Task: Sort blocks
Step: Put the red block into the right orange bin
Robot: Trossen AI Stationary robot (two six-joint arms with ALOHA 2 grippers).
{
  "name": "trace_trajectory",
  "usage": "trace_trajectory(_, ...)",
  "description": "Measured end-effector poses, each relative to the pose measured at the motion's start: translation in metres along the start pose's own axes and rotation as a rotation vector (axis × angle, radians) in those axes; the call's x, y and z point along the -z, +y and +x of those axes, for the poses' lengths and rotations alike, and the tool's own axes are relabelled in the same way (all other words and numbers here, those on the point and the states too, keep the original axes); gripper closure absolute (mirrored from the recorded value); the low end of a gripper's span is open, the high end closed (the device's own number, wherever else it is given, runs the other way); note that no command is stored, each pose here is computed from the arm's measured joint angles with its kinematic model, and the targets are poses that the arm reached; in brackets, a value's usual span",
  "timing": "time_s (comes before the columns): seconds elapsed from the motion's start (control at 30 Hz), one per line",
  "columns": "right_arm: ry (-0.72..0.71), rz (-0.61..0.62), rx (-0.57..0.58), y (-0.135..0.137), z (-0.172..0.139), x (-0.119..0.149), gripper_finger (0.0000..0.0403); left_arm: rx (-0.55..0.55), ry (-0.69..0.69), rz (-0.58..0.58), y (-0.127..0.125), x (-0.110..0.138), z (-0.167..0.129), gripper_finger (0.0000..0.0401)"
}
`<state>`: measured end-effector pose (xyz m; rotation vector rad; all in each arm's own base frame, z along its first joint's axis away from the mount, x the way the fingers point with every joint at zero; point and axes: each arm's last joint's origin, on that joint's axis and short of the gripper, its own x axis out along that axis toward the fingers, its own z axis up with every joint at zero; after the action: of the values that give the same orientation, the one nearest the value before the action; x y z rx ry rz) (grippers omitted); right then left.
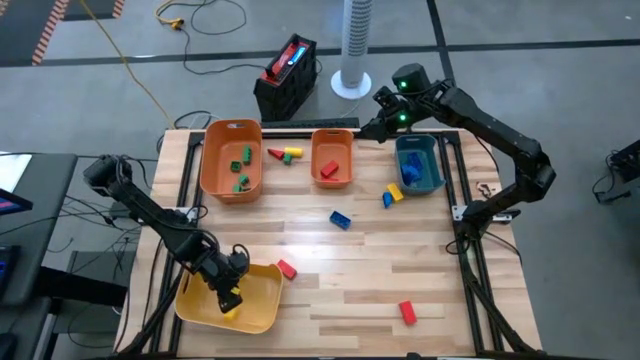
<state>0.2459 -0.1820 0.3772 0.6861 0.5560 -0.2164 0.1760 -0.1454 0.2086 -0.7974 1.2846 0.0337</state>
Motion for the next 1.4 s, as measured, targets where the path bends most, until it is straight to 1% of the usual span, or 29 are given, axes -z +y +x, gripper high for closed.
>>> trace_trajectory(0.13, 0.000, 0.000, 0.000, 0.000, 0.000, 0.000, 0.0126, 0.020, 0.007, -0.007, -0.003, -0.003, -0.007, 0.0224)
trace_trajectory(0.23, 0.001, -0.001, 0.002, 0.001, 0.001, 0.000, 0.0126, 0.072, -0.037, 0.021, -0.012, -0.014, -0.023, 0.0224)
trace_trajectory(0.3, 0.002, -0.026, 0.020, 0.005, 0.003, 0.002, 0.0126, 0.057, -0.063, 0.020, -0.014, -0.025, -0.034, 0.0224)
trace_trajectory(0.4, 0.022, -0.119, 0.007, 0.018, 0.011, 0.006, 0.0126, 0.009, -0.093, 0.014, -0.013, -0.043, -0.052, 0.0224)
trace_trajectory(0.57, 0.089, -0.405, -0.076, 0.061, 0.034, 0.026, 0.0126, -0.091, -0.156, 0.039, 0.000, -0.073, -0.080, 0.0223)
trace_trajectory(0.6, 0.103, -0.446, -0.091, 0.068, 0.040, 0.030, 0.0126, -0.107, -0.166, 0.044, 0.004, -0.077, -0.084, 0.0223)
trace_trajectory(0.7, 0.145, -0.495, -0.135, 0.085, 0.060, 0.041, 0.0126, -0.130, -0.193, 0.067, 0.015, -0.091, -0.090, 0.0223)
trace_trajectory(0.77, 0.171, -0.524, -0.166, 0.097, 0.074, 0.050, 0.0126, -0.125, -0.213, 0.058, 0.021, -0.101, -0.093, 0.0223)
trace_trajectory(0.87, 0.200, -0.530, -0.195, 0.118, 0.094, 0.066, 0.0126, -0.116, -0.215, 0.012, 0.030, -0.112, -0.095, 0.0223)
trace_trajectory(1.0, 0.223, -0.542, -0.145, 0.145, 0.122, 0.093, 0.0126, -0.119, -0.220, 0.020, 0.036, -0.117, -0.098, 0.0223)
trace_trajectory(1.07, 0.202, -0.537, -0.107, 0.158, 0.135, 0.106, 0.0126, -0.124, -0.222, 0.041, 0.037, -0.118, -0.099, 0.0223)
trace_trajectory(1.2, 0.168, -0.484, -0.058, 0.177, 0.163, 0.130, 0.0126, -0.134, -0.207, 0.109, 0.037, -0.117, -0.099, 0.0223)
trace_trajectory(1.3, 0.158, -0.427, -0.067, 0.189, 0.183, 0.149, 0.0126, -0.123, -0.183, 0.157, 0.035, -0.115, -0.097, 0.0223)
trace_trajectory(1.4, 0.146, -0.386, -0.092, 0.200, 0.202, 0.169, 0.0126, -0.129, -0.190, 0.210, 0.032, -0.110, -0.098, 0.0223)
